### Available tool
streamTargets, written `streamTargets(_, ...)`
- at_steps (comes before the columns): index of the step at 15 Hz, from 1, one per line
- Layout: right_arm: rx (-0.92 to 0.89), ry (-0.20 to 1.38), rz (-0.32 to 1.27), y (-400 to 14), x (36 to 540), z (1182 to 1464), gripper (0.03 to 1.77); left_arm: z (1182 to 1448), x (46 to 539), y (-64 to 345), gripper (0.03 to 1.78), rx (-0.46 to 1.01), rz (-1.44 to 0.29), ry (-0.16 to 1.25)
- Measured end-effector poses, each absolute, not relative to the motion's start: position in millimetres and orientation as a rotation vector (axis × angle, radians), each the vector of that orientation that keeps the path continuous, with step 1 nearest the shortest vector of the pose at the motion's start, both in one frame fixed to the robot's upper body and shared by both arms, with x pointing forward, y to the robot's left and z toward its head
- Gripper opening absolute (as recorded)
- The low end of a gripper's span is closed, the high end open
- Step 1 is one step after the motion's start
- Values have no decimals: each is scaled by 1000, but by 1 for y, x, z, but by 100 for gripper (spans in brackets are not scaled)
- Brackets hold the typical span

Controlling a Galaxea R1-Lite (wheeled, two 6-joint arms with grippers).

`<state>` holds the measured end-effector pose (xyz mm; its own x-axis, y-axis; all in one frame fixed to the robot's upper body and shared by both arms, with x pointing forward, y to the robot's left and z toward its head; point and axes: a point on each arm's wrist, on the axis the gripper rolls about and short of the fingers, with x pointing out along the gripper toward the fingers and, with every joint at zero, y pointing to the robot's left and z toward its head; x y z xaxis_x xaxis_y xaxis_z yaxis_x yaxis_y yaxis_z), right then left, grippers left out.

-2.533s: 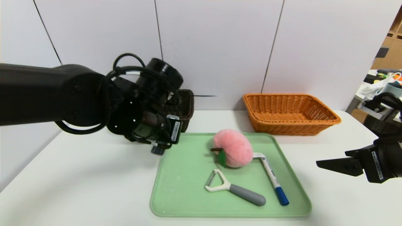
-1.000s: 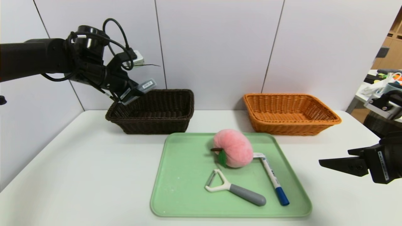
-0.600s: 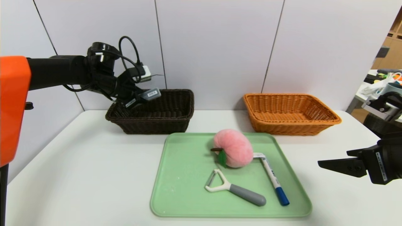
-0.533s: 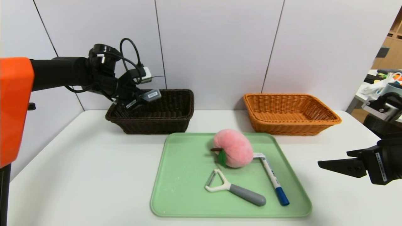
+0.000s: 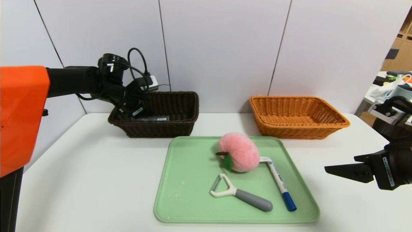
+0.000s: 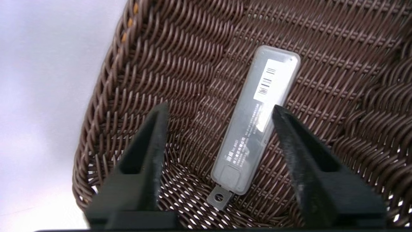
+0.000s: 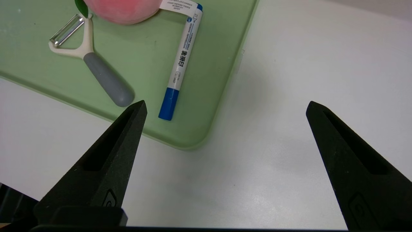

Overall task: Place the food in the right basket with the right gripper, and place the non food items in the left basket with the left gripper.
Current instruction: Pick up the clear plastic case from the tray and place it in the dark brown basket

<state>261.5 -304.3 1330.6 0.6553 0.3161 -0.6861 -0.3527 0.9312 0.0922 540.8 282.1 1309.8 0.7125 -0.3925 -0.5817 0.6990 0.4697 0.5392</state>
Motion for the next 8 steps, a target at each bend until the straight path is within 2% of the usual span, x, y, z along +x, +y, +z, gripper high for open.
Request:
streamTargets(2,-50,770,378,-304,262,1330,171,1317,537,282,131,796,-675,411)
streamTargets(5,-48,774,376,-304,263,1330,171,1335,527,275,143,639,-636,423)
streamTargets(8,-50,773,377,-304,266,1330,171,1352,506,253,152,514,-658,465)
